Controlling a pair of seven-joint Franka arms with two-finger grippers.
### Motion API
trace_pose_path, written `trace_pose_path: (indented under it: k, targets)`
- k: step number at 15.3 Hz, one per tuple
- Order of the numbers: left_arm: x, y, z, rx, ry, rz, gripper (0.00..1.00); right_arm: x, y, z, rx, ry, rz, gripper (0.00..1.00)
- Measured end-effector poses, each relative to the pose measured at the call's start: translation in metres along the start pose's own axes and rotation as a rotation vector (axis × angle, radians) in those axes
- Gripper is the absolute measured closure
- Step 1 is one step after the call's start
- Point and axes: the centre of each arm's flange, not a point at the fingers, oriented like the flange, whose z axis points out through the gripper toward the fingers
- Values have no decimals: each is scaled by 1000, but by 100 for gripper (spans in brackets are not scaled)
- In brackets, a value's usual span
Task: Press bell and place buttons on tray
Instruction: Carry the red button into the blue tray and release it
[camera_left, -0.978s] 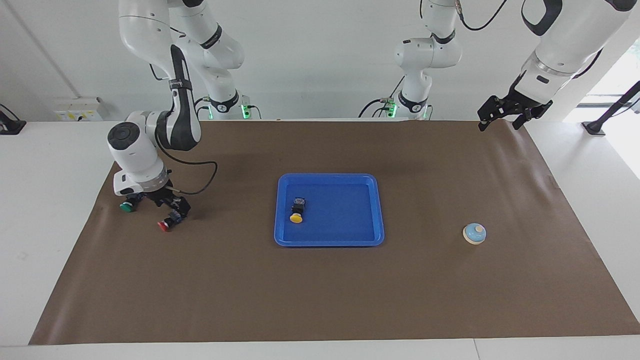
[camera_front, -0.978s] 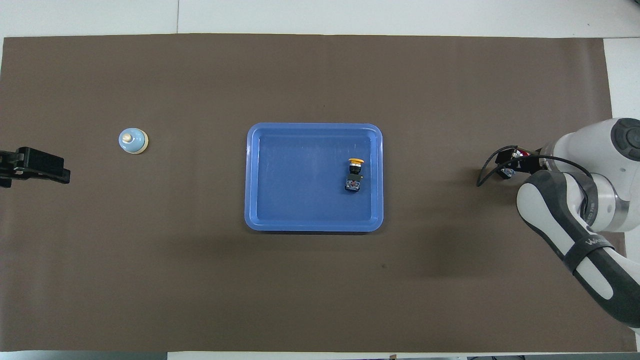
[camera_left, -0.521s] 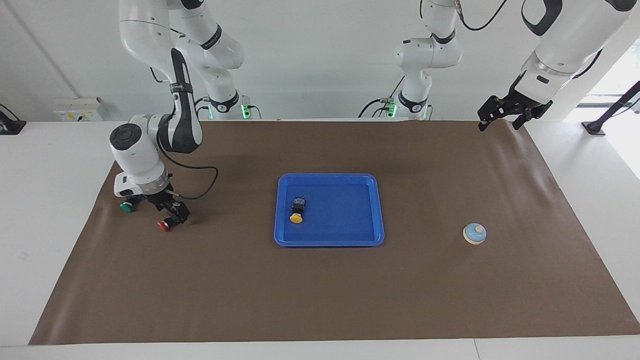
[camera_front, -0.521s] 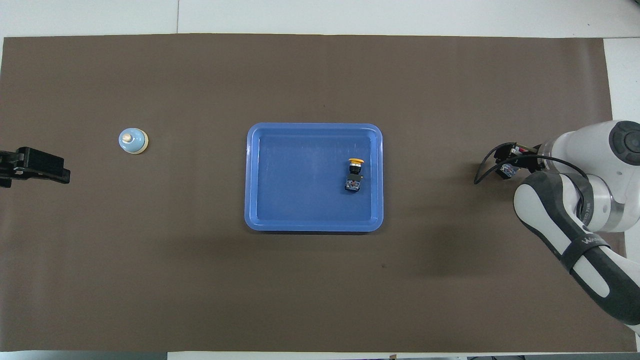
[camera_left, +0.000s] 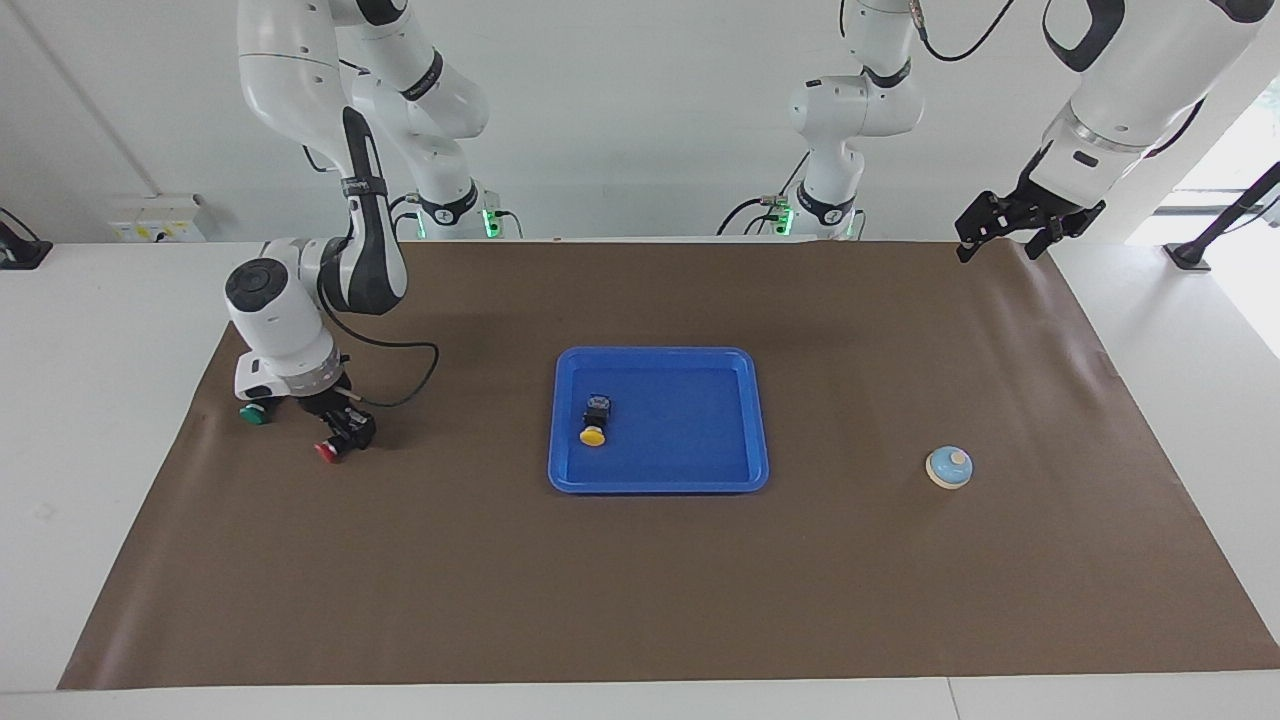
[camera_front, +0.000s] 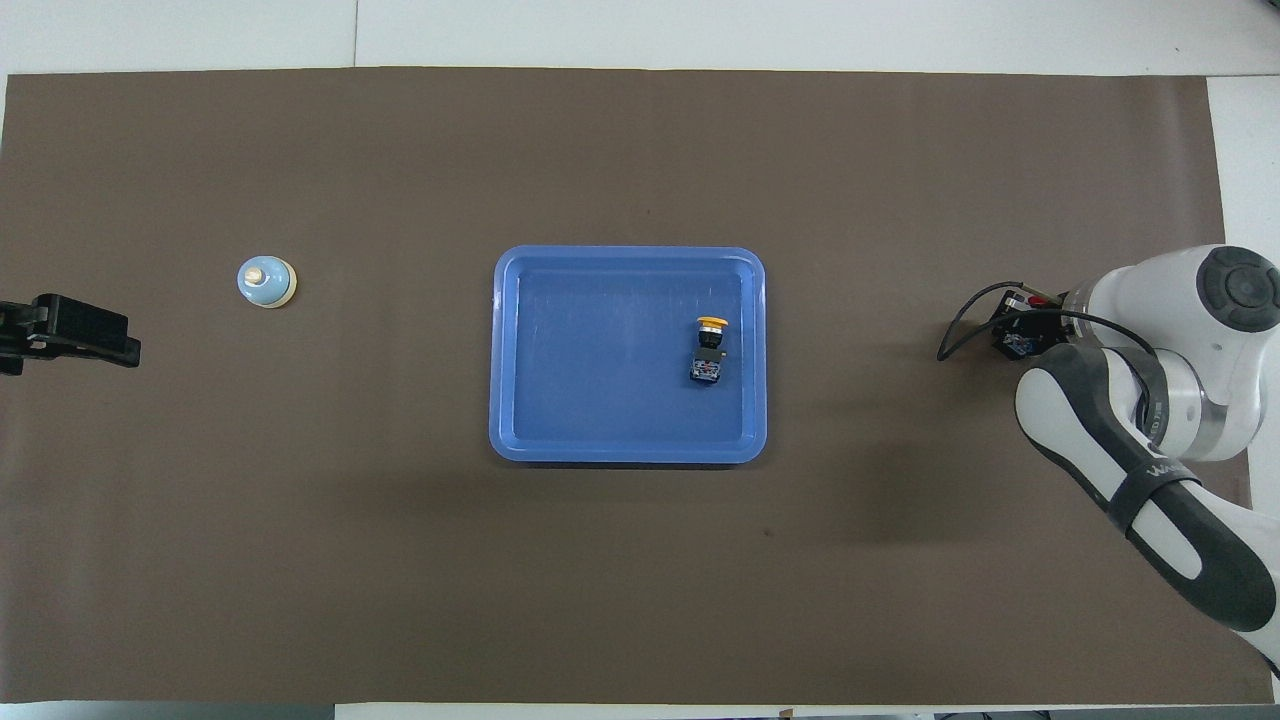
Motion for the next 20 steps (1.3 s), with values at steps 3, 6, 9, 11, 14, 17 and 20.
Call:
trace_pose_path:
  k: [3,6,9,11,14,17,20]
  targets:
    - [0,0,0,0,0,0,0,-1,-2,-1,-7,-15,-20,59]
    - [0,0,0,0,0,0,0,0,-22,-17,-25,-49,-60,59]
    - [0,0,0,0,0,0,0,-11,-90,-63,-36,-59,-154,59]
    - [0,0,0,0,0,0,0,-35,-146,-93,-39,-61,-228,59]
    - [0,0,0,0,0,0,0,-87,-222,-121,6,-79,-316,59]
    - [0,0,0,0,0,0,0,-148,-290,-132,52,-93,-356,59]
    - [0,0,0,0,0,0,0,-205,-347,-121,58,-108,-446,59]
